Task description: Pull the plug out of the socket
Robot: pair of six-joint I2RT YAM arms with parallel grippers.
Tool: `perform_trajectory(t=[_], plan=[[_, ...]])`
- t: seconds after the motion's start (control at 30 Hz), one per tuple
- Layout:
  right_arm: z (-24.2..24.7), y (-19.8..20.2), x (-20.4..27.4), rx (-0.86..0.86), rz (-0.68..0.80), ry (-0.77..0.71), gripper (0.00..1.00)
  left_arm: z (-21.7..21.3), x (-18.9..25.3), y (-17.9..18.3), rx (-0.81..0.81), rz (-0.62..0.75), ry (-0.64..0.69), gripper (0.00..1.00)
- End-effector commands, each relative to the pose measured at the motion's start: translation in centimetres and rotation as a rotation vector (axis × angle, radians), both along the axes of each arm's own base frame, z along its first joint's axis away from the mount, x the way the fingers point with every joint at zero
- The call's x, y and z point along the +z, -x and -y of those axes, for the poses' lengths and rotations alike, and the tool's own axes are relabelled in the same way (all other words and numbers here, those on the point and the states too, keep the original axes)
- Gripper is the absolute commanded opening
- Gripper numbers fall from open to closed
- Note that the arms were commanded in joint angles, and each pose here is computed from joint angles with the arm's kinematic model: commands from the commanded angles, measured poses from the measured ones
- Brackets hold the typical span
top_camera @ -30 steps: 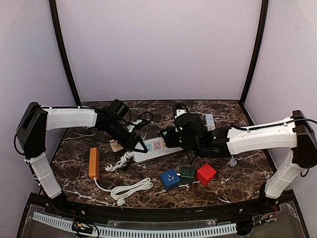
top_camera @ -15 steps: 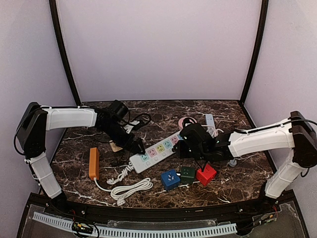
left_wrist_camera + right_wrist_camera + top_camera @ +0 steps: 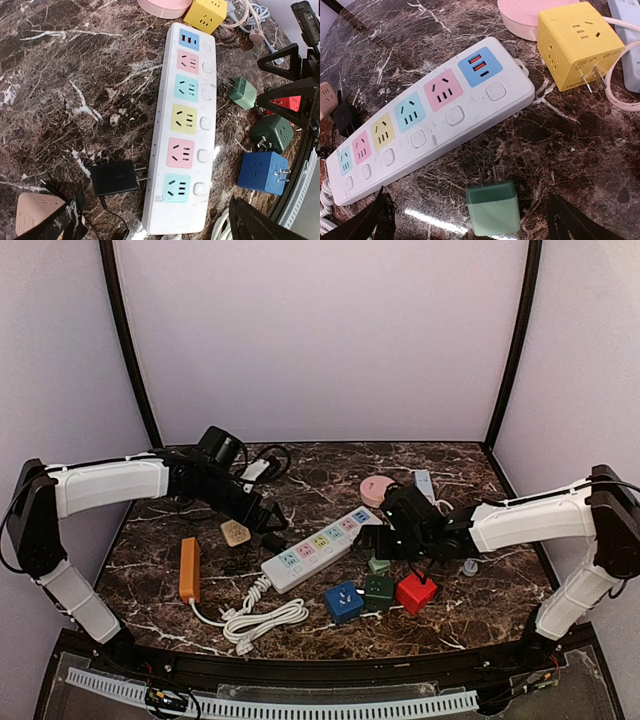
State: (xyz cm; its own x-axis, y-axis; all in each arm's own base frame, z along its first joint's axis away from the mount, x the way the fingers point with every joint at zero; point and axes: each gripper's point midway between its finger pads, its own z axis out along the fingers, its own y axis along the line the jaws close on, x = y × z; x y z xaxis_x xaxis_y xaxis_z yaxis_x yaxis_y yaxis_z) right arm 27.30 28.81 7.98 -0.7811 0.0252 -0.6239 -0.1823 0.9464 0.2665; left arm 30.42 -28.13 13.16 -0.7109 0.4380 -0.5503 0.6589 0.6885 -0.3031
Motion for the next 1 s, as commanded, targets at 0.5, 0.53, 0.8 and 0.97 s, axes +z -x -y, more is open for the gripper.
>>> perform_trajectory(t=[0.5,0.53,0.8,0.97], plan=[[2.1,-1.9,3.6,0.120,0.067,0.019,0.99,-1.4,4.9,-1.1,0.067,0.147,0.145,0.99],[2.5,-2.3,3.7,0.124,0.069,0.021,0.99,-1.7,4.8,-1.3,0.081,0.151,0.138,0.99],[7.0,-5.8,5.3,0.100,0.121,0.028,0.99,-9.0,7.5,-5.2,0.304,0.271,0.109,0.99],[11.1,-8.3,6.9,0.047,0.169,0.002,0.99,-15.7,8.6,-7.7,0.513,0.345,0.143,0.99]])
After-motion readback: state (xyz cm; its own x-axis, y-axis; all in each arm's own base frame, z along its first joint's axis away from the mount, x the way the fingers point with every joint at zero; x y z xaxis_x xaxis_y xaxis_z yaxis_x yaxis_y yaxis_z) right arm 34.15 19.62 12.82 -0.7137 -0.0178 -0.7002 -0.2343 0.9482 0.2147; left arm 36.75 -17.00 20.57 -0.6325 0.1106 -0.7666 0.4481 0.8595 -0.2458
